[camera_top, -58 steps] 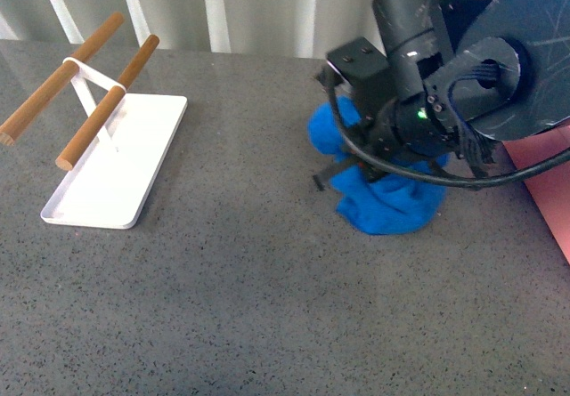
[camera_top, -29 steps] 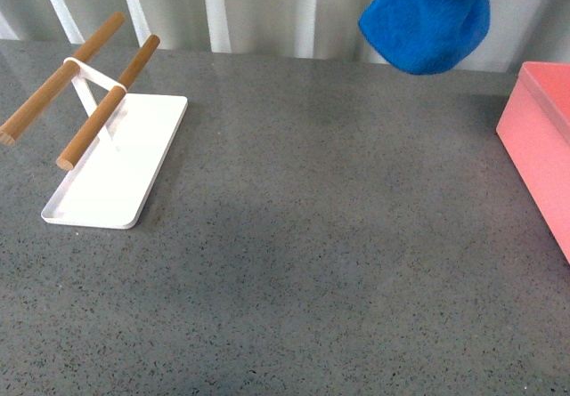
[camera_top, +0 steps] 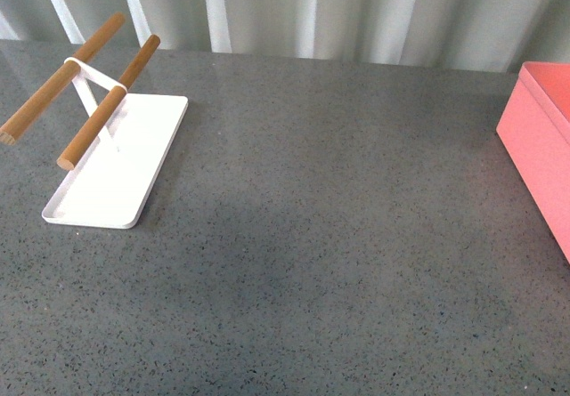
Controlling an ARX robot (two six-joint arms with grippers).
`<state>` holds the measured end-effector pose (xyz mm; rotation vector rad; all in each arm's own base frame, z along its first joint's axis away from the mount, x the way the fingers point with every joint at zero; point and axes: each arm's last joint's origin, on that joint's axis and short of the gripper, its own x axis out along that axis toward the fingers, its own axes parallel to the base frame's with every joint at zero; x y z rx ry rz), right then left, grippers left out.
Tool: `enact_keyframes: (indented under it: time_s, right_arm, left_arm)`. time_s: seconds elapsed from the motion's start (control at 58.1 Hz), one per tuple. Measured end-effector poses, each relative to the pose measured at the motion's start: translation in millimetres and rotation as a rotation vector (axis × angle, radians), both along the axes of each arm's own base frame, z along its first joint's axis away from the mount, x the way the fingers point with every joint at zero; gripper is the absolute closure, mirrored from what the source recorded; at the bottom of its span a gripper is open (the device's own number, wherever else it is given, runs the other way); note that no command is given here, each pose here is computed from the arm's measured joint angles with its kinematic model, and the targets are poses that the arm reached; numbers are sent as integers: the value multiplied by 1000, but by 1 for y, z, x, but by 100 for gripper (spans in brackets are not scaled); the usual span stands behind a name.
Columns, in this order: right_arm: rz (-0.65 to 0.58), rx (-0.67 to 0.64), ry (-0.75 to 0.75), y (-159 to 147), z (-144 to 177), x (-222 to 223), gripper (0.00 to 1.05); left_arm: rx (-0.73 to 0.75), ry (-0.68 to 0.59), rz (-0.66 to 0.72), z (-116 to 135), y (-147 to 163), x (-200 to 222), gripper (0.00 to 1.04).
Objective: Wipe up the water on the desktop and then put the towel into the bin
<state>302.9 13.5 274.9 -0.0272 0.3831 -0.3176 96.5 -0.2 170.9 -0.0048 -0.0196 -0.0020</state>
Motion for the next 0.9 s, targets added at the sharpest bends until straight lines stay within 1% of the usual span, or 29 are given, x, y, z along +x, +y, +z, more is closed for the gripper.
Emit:
enact_keyframes:
  time_s: [0.086, 0.207, 0.31, 0.327, 0.362, 0.43, 0.499, 0.585, 0.689, 0.895]
  right_arm:
    - [13, -55, -69, -24, 9, 5, 99]
    - [22, -126, -182, -34, 28, 1, 99]
    - [10, -150, -209, -39, 40, -5, 99]
    - [1, -153, -200, -40, 40, -6, 99]
    - [-23, -145, -130, -43, 36, -5, 99]
    - [-51, -88, 75, -51, 17, 2, 99]
    - [-68, -48, 246, -56, -6, 7, 99]
    - [-100, -38, 371, -62, -28, 11, 99]
    - [-121, -38, 419, -66, -31, 14, 99]
    - [-132, -37, 363, -68, -3, 21, 99]
  left_arm:
    - [0, 0, 0, 0, 0, 0, 7]
    - [0, 0, 0, 0, 0, 0, 7]
    - [0, 0, 0, 0, 0, 0, 7]
    - [0, 0, 0, 0, 0, 0, 7]
    - [0, 0, 0, 0, 0, 0, 7]
    - [0, 0, 0, 0, 0, 0, 7]
    - [0, 0, 0, 0, 0, 0, 7]
    - [0, 0, 0, 0, 0, 0, 7]
    - [0, 0, 0, 0, 0, 0, 7]
    - [0, 0, 0, 0, 0, 0, 7]
